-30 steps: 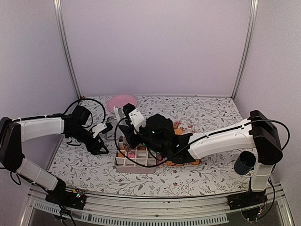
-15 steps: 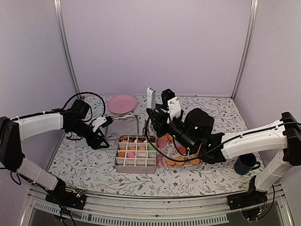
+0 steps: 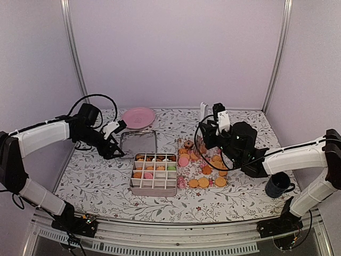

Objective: Pack the cookies
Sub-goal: Pick up the fake cookies from the plate, then place the fake cookies in the empty pocket of the box, then pick up the fake cookies from the plate.

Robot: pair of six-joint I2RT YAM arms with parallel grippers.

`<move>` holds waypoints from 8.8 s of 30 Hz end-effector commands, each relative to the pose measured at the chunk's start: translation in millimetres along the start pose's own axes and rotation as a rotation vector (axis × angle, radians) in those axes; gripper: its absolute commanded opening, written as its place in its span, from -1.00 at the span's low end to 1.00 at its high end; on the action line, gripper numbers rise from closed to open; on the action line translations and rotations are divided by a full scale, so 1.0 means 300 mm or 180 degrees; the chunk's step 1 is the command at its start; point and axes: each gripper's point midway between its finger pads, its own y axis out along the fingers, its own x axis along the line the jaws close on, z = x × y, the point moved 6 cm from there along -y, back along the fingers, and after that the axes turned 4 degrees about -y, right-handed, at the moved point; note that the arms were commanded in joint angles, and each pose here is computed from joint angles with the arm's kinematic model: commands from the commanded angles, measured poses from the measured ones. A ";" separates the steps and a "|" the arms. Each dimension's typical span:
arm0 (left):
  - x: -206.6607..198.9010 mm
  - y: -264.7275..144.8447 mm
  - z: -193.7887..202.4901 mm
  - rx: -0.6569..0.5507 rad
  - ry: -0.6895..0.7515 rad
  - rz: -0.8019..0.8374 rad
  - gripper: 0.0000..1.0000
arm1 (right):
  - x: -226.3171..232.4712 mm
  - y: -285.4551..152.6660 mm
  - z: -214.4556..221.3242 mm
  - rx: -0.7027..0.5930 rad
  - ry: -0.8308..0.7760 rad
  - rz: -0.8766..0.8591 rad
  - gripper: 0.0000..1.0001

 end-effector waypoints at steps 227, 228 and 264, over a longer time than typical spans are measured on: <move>-0.002 -0.039 -0.037 -0.0195 0.0044 0.0140 0.48 | 0.435 -0.103 -0.134 -0.0008 -0.0071 -0.1060 -0.30; -0.001 -0.041 -0.040 -0.0201 0.0041 0.0136 0.48 | 0.373 -0.122 -0.155 -0.0029 -0.0069 -0.0927 -0.30; 0.005 -0.033 -0.045 -0.0190 0.0024 0.0155 0.51 | -0.209 -0.327 0.042 0.0882 0.0243 0.1100 -0.29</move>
